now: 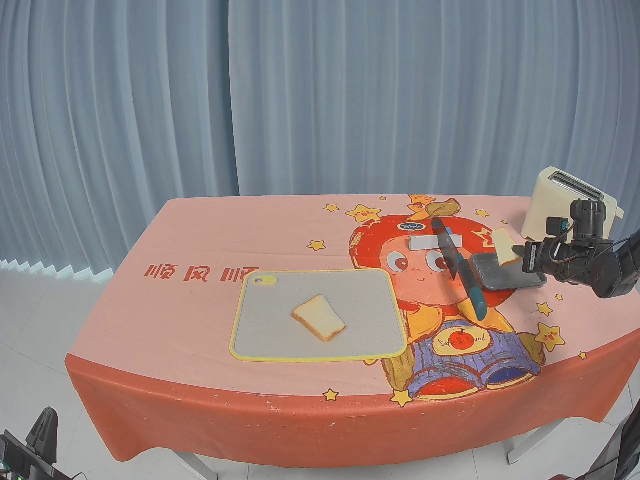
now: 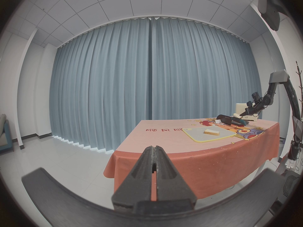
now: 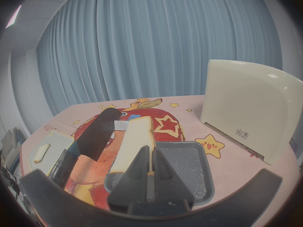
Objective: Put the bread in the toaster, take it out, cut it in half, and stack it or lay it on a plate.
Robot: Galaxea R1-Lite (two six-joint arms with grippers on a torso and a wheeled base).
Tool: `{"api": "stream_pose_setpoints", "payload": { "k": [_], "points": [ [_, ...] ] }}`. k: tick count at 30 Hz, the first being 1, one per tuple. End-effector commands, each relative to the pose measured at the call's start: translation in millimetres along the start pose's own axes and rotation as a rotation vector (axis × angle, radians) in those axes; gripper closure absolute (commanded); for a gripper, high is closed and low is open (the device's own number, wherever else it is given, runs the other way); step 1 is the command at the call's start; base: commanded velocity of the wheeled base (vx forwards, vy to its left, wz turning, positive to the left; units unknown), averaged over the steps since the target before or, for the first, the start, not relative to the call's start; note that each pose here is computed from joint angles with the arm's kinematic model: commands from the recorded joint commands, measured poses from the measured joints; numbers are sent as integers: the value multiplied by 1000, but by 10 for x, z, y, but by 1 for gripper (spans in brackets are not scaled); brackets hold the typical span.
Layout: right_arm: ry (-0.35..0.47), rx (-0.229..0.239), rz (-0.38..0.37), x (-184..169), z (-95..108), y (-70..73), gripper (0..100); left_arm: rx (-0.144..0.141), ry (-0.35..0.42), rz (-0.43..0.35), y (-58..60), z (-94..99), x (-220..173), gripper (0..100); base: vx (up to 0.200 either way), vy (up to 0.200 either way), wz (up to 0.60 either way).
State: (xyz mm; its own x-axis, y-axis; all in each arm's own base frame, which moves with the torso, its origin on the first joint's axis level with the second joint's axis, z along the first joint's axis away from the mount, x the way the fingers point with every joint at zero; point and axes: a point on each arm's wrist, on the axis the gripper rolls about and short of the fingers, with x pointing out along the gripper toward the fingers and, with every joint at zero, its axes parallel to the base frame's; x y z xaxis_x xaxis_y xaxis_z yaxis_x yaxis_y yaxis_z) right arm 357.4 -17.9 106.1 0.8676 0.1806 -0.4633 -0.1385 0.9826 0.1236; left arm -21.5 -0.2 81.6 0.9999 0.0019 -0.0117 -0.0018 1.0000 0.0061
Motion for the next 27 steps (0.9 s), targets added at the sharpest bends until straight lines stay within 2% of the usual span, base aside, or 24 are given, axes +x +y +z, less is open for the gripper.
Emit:
{"api": "stream_pose_setpoints", "payload": {
  "k": [1,12,27],
  "points": [
    [31,7,-11,80,-90,-70,100,0,17,1,-1,-49,13,100,0,0,0],
    [47,4,-24,71,-136,-131,100,0,17,3,0,-49,13,100,0,0,0],
    [75,-2,-14,102,-214,-99,100,0,17,3,0,-49,13,100,0,0,0]
  ]
}}
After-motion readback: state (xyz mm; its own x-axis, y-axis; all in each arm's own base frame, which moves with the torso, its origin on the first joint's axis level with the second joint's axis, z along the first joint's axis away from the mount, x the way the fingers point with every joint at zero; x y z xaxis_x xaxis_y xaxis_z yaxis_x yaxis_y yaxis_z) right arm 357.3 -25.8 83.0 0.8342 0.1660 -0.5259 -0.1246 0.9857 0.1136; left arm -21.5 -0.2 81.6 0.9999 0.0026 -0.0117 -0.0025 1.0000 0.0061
